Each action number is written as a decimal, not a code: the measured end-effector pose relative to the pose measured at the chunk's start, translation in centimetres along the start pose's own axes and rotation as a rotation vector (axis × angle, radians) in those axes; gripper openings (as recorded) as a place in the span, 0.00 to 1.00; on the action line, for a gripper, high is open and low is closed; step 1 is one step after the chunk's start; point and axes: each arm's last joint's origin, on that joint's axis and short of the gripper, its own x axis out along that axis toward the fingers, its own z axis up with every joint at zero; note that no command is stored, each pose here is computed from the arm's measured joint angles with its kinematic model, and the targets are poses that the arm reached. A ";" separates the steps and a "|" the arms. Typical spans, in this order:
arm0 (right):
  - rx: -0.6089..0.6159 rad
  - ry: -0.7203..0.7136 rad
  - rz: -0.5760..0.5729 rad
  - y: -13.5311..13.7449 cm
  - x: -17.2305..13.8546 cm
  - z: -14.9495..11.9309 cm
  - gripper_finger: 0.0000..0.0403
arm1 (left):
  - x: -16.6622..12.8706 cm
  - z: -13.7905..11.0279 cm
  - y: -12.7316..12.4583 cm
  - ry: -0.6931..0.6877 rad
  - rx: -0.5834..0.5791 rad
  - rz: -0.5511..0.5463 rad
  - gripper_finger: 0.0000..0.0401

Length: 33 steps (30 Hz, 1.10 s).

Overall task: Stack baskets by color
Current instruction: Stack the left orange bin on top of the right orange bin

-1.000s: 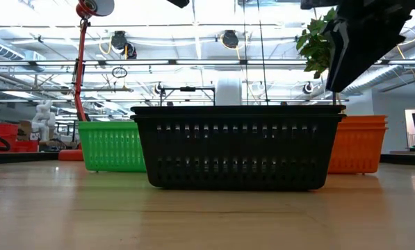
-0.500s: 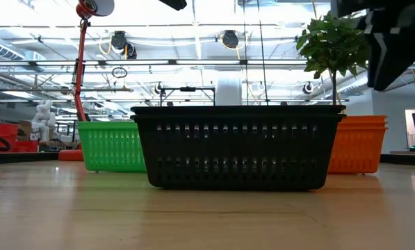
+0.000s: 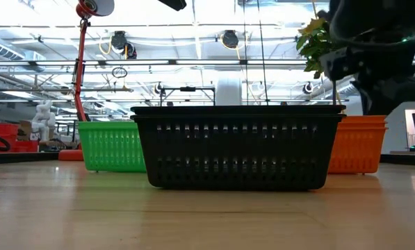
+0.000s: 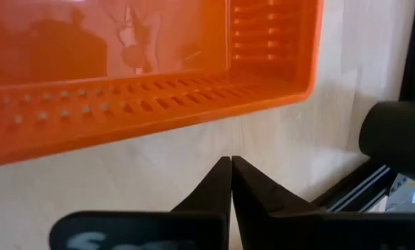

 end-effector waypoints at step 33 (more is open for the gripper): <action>-0.079 -0.106 0.053 -2.0 0.2 1.6 0.00 | 0.0 -0.3 0.0 0.022 0.001 0.000 0.61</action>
